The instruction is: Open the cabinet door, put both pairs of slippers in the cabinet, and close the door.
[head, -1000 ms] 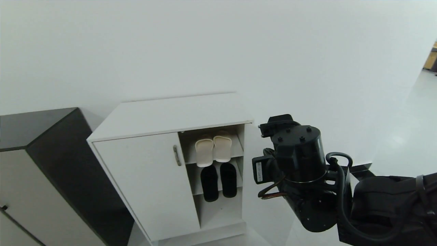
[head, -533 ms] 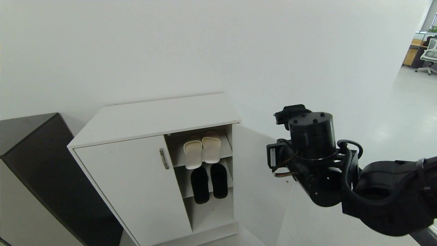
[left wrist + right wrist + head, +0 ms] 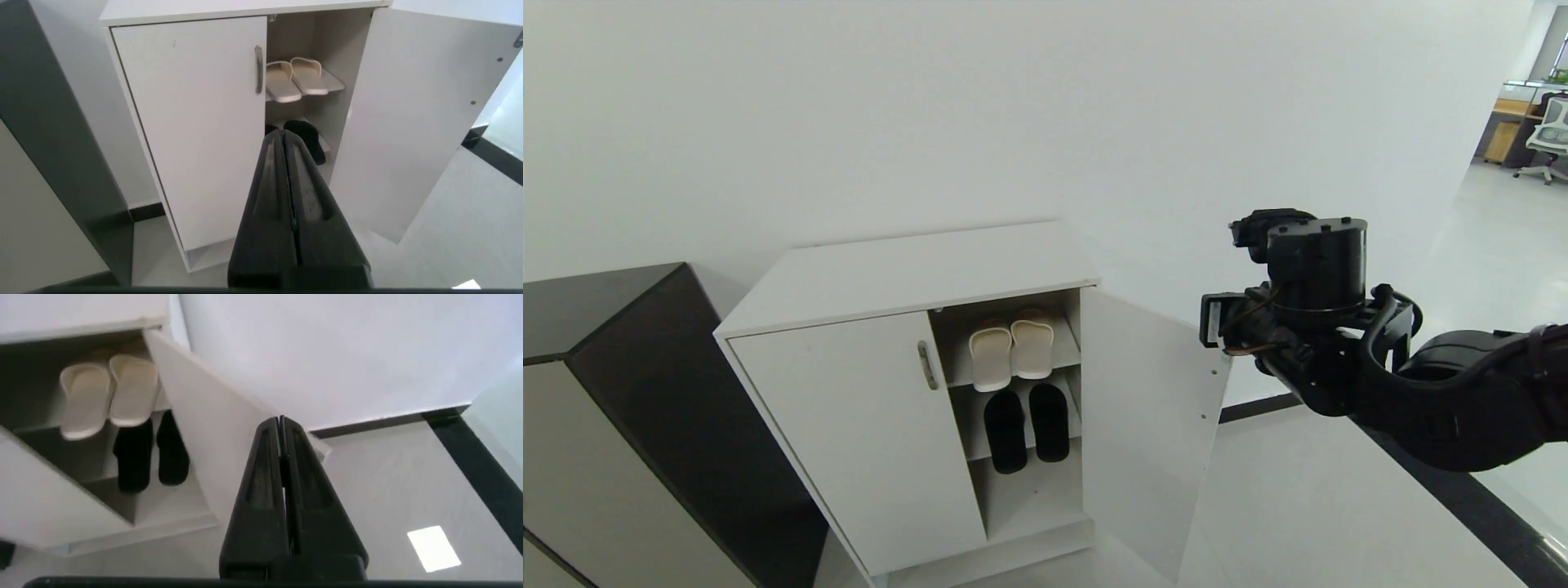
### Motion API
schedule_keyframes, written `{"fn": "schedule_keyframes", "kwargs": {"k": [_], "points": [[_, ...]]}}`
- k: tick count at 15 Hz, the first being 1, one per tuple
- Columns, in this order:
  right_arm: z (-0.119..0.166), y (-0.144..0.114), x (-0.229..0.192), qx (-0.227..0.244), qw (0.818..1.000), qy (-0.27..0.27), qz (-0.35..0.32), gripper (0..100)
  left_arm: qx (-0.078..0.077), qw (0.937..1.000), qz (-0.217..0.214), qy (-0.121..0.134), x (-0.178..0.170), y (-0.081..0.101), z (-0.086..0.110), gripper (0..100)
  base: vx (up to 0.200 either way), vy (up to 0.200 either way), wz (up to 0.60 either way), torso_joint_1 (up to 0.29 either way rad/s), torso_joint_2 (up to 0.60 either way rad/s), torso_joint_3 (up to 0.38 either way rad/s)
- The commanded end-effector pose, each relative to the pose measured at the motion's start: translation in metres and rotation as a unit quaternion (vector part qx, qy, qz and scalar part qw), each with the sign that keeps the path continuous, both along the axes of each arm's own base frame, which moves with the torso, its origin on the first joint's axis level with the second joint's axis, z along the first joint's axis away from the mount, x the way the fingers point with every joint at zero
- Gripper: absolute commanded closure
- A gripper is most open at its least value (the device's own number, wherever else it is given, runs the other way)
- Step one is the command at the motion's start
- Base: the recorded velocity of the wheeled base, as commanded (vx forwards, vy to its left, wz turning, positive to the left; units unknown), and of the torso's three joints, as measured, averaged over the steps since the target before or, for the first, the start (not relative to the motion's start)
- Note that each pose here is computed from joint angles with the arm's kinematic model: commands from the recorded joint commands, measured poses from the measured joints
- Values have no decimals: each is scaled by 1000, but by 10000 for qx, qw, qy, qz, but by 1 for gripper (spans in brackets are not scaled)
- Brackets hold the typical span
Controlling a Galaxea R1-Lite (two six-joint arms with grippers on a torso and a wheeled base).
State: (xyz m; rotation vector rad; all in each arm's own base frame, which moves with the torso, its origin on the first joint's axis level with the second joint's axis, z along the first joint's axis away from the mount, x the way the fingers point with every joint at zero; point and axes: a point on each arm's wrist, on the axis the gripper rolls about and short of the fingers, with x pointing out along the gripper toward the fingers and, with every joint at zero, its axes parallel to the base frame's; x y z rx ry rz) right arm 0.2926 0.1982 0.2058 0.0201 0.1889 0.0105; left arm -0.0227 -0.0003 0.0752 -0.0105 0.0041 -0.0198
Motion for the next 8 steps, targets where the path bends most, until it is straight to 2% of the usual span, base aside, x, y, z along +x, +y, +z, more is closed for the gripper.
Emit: {"fn": "schedule_keyframes", "kwargs": {"k": [1, 5, 8], "points": [[-8, -5, 22, 66, 9998, 68, -161, 100, -2, 10000, -1, 10, 0, 0, 0, 100, 0, 0, 0, 0, 0, 0], [-13, -14, 50, 448, 9981, 412, -60, 100, -2, 10000, -1, 3, 0, 0, 0, 100, 0, 0, 0, 0, 0, 0], [-23, -21, 67, 477, 9972, 554, -134, 100, 29, 10000, -9, 2, 0, 0, 0, 100, 0, 0, 0, 0, 0, 0]]}}
